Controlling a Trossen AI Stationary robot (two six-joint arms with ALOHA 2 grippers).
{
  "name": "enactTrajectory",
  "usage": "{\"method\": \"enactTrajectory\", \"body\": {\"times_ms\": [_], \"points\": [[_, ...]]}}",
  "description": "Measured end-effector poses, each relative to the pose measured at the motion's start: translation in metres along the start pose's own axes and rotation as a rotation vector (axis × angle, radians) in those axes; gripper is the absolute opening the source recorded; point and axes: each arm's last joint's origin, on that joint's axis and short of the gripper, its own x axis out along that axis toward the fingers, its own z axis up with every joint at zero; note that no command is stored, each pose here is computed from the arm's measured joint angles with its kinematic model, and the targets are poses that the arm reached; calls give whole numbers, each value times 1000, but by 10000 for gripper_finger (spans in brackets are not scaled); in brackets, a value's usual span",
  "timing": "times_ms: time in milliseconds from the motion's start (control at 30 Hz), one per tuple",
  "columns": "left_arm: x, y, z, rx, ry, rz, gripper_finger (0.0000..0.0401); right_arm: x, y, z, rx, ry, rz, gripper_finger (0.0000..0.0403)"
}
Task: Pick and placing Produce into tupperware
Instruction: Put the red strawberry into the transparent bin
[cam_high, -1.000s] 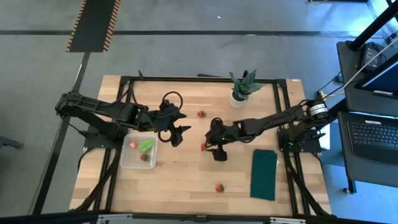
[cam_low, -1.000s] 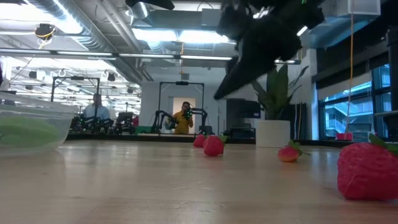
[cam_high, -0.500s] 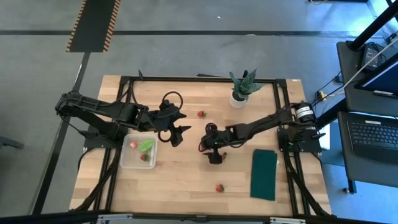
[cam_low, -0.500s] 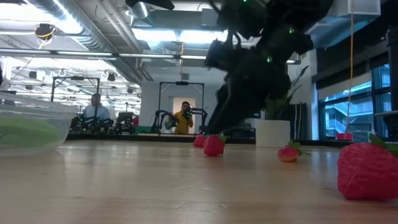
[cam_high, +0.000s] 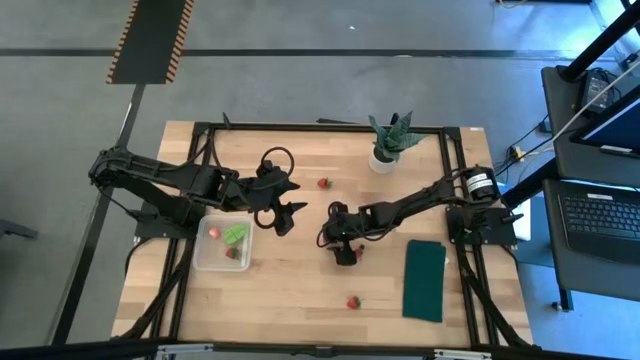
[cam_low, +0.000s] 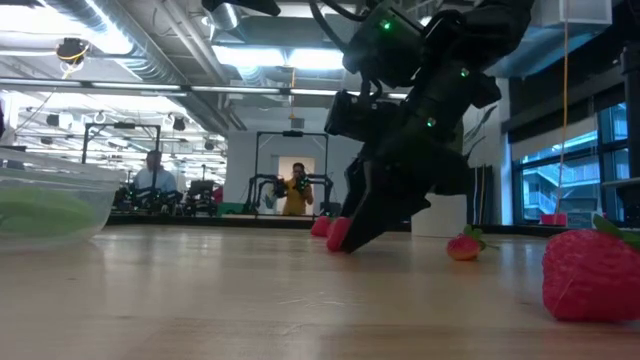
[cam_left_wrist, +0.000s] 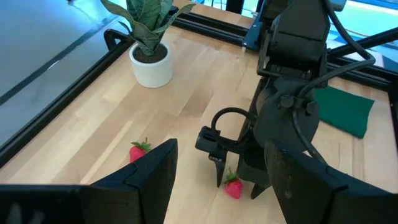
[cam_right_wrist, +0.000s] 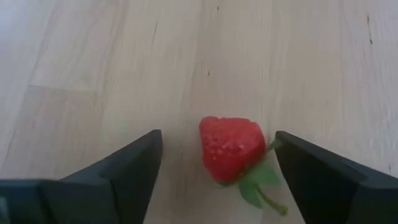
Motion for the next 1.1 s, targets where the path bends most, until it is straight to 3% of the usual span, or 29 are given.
{"method": "enactTrajectory", "body": {"times_ms": [633,1100], "points": [[0,0,0,0,0,0,234,0,0,0,1,2,-1,157],[0,0,0,1,0,0,234,-1,0,3,1,6,-1,155]]}}
